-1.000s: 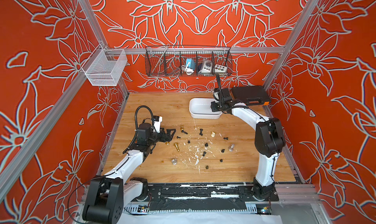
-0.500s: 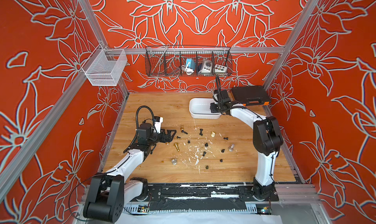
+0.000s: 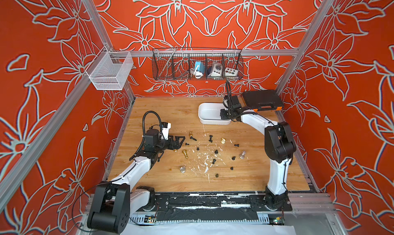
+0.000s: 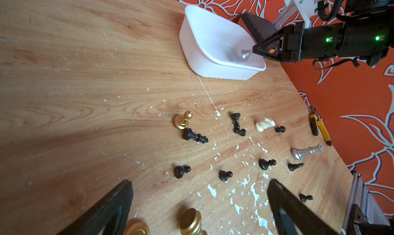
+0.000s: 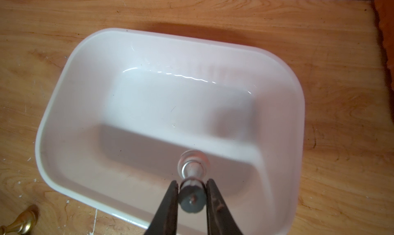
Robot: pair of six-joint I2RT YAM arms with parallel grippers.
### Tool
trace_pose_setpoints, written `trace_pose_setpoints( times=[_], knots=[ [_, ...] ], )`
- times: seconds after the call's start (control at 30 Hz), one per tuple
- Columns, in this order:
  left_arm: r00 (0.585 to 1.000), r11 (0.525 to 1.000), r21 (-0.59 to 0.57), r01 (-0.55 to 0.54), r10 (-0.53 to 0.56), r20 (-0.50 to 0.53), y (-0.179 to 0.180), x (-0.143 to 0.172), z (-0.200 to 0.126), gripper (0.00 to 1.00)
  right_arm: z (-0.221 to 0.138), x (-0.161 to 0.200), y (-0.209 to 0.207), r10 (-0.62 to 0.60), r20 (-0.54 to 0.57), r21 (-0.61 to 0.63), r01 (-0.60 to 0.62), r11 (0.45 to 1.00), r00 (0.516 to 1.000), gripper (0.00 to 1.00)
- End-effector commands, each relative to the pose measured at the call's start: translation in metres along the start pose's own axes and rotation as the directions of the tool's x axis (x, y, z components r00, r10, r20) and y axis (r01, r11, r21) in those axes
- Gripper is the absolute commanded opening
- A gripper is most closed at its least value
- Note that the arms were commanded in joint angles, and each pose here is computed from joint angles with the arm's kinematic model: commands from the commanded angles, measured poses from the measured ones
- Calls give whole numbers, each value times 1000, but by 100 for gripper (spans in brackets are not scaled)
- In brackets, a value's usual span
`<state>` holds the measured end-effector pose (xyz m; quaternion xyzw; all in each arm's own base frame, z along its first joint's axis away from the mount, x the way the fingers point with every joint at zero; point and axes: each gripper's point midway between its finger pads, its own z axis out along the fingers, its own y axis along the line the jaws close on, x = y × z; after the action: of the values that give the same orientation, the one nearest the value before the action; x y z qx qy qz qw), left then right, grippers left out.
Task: Put the chess pieces into the storage box
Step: Place the chess piece in the storage box.
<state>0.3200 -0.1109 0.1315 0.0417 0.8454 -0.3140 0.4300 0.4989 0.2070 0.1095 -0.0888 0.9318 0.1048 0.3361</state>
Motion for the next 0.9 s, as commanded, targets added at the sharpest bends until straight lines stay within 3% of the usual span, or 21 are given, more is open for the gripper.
trace_pose_setpoints(
  times=[0.0,0.47,0.87],
  knots=[
    [1000,1000,19,-2,2,-4,-5,0,0,98,5,7,-3,11,-13,10,-11,1000,1000,29],
    [999,1000,-15,16,-16,-31,2,5,1,98,-19,-8,4,2,42,-26,-1,1000,999,35],
    [997,989,-148,16,-28,-76,23,11,0,87,-54,-21,19,-29,91,-102,38,994,995,37]
  ],
)
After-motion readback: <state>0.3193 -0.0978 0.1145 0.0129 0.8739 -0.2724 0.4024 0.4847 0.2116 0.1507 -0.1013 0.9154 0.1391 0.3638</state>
